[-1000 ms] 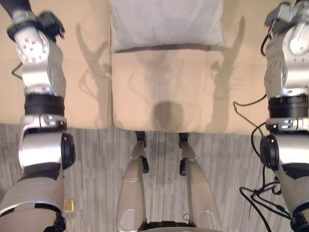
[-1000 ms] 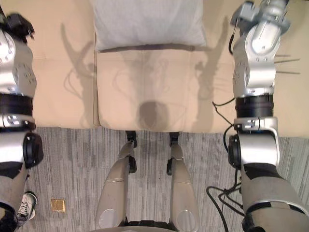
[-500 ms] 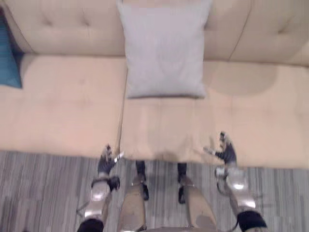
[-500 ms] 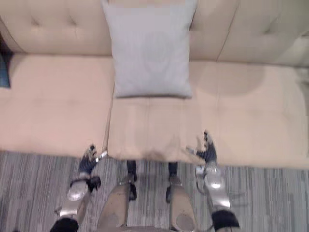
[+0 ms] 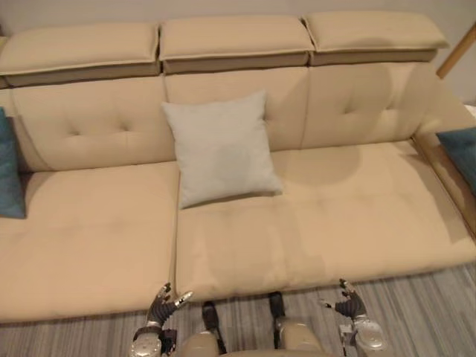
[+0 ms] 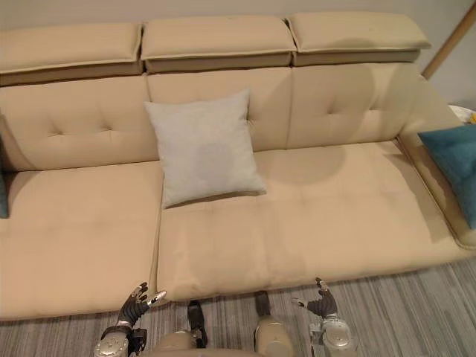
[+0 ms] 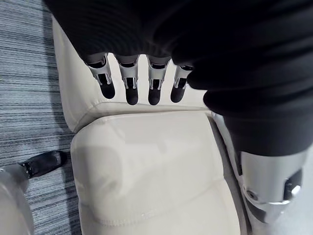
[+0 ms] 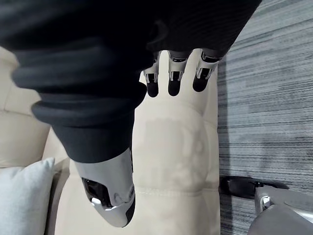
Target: Pick up cushions and gather them together orderly.
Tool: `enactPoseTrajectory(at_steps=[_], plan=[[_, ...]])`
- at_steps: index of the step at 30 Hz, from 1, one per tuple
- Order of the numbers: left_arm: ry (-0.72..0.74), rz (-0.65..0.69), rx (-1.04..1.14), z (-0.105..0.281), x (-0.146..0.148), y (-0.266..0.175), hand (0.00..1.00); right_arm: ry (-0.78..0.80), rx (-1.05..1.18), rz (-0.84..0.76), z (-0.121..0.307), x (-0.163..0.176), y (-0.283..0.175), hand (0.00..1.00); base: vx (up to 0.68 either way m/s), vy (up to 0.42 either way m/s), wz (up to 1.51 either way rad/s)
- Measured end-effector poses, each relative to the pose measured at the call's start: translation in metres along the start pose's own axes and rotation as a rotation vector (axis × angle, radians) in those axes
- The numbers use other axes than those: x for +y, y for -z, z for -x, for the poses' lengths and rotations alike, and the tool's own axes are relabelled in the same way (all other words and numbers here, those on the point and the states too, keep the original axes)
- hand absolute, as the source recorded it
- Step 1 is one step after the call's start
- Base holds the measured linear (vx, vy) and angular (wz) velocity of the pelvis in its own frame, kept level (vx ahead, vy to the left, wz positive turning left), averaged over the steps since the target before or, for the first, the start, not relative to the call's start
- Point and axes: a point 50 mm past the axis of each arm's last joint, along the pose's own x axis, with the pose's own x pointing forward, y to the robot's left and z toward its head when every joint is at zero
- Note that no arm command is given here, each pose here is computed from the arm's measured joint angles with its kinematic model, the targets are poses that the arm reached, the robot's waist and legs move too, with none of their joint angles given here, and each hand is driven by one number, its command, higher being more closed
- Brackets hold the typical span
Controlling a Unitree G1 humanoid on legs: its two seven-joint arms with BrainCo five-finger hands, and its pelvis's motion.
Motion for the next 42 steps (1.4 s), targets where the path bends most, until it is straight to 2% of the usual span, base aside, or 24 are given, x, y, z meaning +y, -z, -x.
enactPoseTrajectory(at_steps=[8, 11, 13, 29, 34, 42], plan=[[-0.006, 0.016, -0.035, 0.002, -0.002, -0.007, 0.0, -0.052, -0.012, 0.008, -0.001, 0.015, -0.006, 0.0, -0.14, -0.132, 0.26], [0.039, 0.087, -0.021, 0.005, -0.031, -0.005, 0.0, -0.015, -0.083, 0.01, -0.009, 0.002, -0.026, 0.0, -0.33, -0.193, -0.22], [0.052, 0.099, -0.019, 0.005, -0.038, -0.006, 0.0, -0.001, -0.074, -0.001, -0.01, -0.001, -0.026, 0.0, -0.33, -0.082, 0.37], [0.06, 0.093, -0.059, 0.003, -0.041, -0.017, 0.0, 0.061, 0.0, -0.102, 0.0, -0.003, -0.004, 0.0, -0.15, 0.07, -0.2], [0.053, 0.081, -0.056, 0.002, -0.036, -0.016, 0.0, 0.043, -0.038, -0.158, -0.007, 0.007, -0.019, 0.0, -0.02, 0.095, -1.15], [0.057, 0.051, -0.086, -0.003, -0.032, -0.027, 0.0, 0.009, -0.084, -0.161, -0.018, 0.017, -0.041, 0.0, 0.15, -0.026, -2.14]])
